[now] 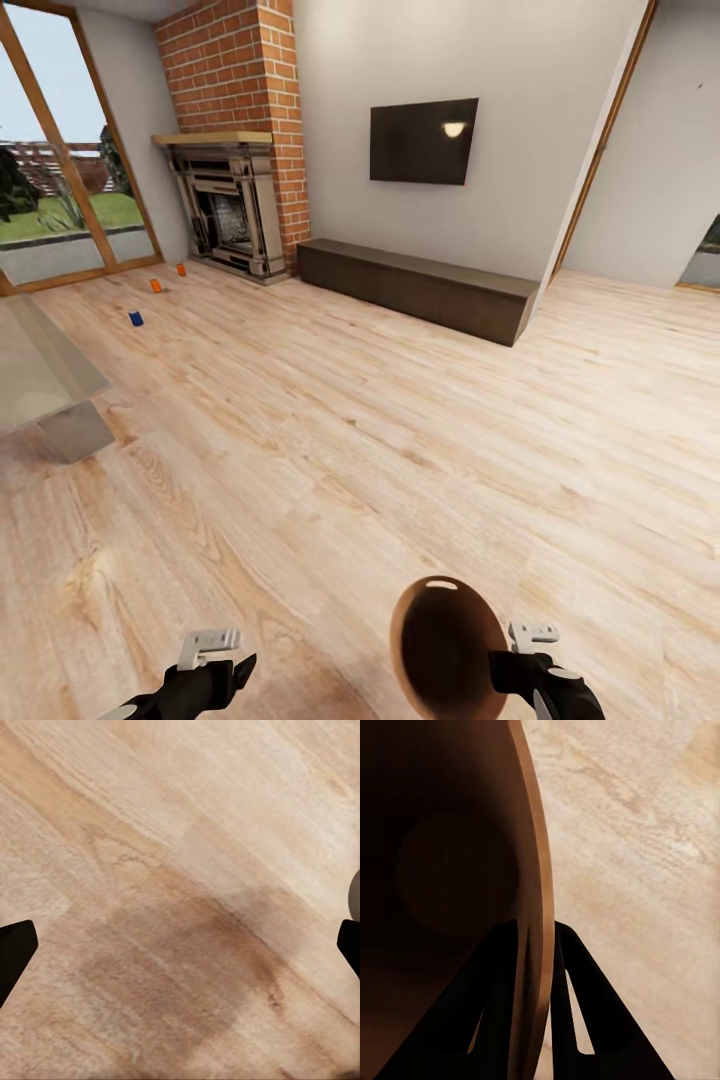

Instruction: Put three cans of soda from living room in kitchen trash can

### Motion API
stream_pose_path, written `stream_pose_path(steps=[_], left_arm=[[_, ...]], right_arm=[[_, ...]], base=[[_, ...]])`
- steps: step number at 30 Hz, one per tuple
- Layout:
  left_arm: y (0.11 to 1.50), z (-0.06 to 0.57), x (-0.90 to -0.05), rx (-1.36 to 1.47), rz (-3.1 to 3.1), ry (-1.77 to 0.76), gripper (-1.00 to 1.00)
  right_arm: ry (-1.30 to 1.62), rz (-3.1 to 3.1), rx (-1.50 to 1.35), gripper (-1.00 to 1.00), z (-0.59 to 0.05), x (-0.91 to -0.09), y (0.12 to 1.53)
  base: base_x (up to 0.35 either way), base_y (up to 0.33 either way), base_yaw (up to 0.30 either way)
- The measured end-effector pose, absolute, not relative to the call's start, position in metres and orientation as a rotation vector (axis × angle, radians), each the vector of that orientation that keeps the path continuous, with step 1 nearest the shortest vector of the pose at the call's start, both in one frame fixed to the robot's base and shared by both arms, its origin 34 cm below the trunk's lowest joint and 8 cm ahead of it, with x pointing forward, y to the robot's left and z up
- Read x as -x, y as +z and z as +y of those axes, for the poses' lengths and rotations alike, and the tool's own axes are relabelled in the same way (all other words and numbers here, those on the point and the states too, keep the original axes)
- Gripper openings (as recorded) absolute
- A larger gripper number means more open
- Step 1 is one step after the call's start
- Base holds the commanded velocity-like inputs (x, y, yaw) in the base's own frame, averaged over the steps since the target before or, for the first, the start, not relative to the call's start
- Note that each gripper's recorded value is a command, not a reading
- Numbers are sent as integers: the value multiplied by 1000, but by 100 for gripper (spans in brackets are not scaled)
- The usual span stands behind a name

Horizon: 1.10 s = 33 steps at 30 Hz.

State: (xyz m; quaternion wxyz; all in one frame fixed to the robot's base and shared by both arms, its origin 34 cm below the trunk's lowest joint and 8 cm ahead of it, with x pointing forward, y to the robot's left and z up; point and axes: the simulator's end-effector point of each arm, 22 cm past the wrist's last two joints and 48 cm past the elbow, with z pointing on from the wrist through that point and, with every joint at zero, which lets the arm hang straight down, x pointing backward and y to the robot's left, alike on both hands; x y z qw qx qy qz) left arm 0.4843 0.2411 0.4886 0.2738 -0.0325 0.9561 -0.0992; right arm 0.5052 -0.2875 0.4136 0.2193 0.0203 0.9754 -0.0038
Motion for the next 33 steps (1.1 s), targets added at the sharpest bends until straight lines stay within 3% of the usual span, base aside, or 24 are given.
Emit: stream_pose_path(steps=[33], left_arm=[[557, 240, -492, 88, 2561, -273, 100]], right_arm=[[-13, 2596, -53, -100, -289, -535, 500]], base=[[0, 0, 62]])
